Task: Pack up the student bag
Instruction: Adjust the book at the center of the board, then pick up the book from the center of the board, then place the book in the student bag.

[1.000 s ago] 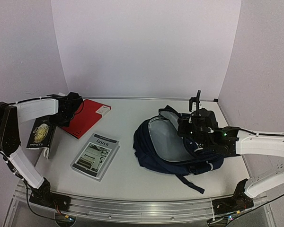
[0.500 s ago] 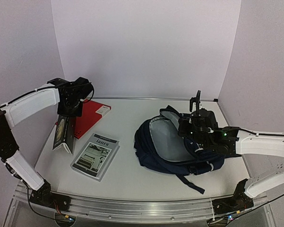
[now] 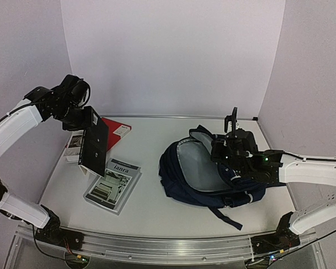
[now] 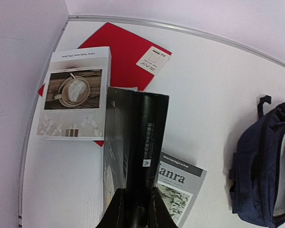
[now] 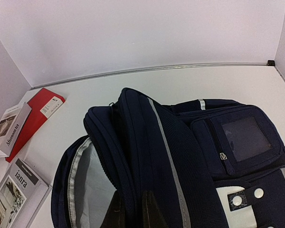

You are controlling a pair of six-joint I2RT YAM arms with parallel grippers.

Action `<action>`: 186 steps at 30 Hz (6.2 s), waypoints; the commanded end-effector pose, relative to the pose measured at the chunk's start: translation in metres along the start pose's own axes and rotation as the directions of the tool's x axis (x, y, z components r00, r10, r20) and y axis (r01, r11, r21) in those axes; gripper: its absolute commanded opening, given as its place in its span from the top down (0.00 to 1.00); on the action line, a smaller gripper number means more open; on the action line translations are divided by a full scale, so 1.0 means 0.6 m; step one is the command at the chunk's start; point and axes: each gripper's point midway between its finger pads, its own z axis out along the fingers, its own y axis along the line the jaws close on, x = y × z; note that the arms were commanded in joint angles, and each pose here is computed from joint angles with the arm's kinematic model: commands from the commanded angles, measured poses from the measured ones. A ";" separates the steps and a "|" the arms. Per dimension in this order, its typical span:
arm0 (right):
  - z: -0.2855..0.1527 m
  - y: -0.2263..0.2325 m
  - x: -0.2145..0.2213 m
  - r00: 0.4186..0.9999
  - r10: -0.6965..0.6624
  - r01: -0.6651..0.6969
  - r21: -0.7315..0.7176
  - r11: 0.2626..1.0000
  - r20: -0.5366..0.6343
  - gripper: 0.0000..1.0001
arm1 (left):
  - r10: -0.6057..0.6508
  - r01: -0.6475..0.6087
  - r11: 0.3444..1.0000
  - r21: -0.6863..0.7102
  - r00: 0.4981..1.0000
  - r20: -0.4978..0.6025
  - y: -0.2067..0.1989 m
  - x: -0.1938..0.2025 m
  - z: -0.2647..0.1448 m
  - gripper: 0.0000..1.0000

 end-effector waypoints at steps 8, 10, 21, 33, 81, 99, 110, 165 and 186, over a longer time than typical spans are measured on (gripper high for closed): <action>-0.025 0.016 -0.097 0.980 0.137 -0.133 -0.036 0.990 0.141 1.00 | -0.132 0.135 0.937 0.323 0.991 -0.032 -0.065 -0.017 -0.001 1.00; -0.025 0.016 -0.096 0.981 0.137 -0.134 -0.034 0.990 0.140 1.00 | -0.169 0.187 0.912 0.364 0.982 -0.081 -0.059 -0.006 0.016 1.00; -0.024 0.016 -0.095 0.981 0.140 -0.136 -0.036 0.990 0.135 1.00 | -0.285 0.354 0.852 0.386 0.932 -0.225 0.005 0.042 0.088 1.00; -0.024 0.012 -0.091 0.981 0.138 -0.136 -0.025 0.990 0.136 1.00 | -0.399 0.483 0.805 0.345 0.871 -0.287 0.077 0.100 0.145 0.93; -0.024 0.011 -0.096 0.984 0.131 -0.132 -0.001 0.991 0.122 1.00 | -0.423 0.628 0.610 0.482 0.774 -0.472 0.051 0.266 0.290 0.53; -0.022 0.017 -0.103 0.984 0.130 -0.130 -0.006 0.991 0.125 1.00 | -0.448 0.678 0.544 0.494 0.733 -0.513 0.042 0.285 0.273 0.44; -0.028 0.017 -0.112 0.983 0.130 -0.130 -0.008 0.991 0.133 1.00 | -0.477 0.648 0.436 0.625 0.755 -0.450 0.027 0.236 0.247 0.82; -0.064 0.180 -0.183 0.977 0.148 -0.113 -0.219 0.969 0.151 1.00 | -0.316 0.538 0.190 0.822 0.826 -0.468 -0.433 0.066 0.072 1.00; -0.047 0.197 -0.155 0.981 0.141 -0.110 -0.216 0.970 0.134 1.00 | -0.166 0.366 0.511 0.778 0.930 -0.328 -0.535 0.156 0.177 0.71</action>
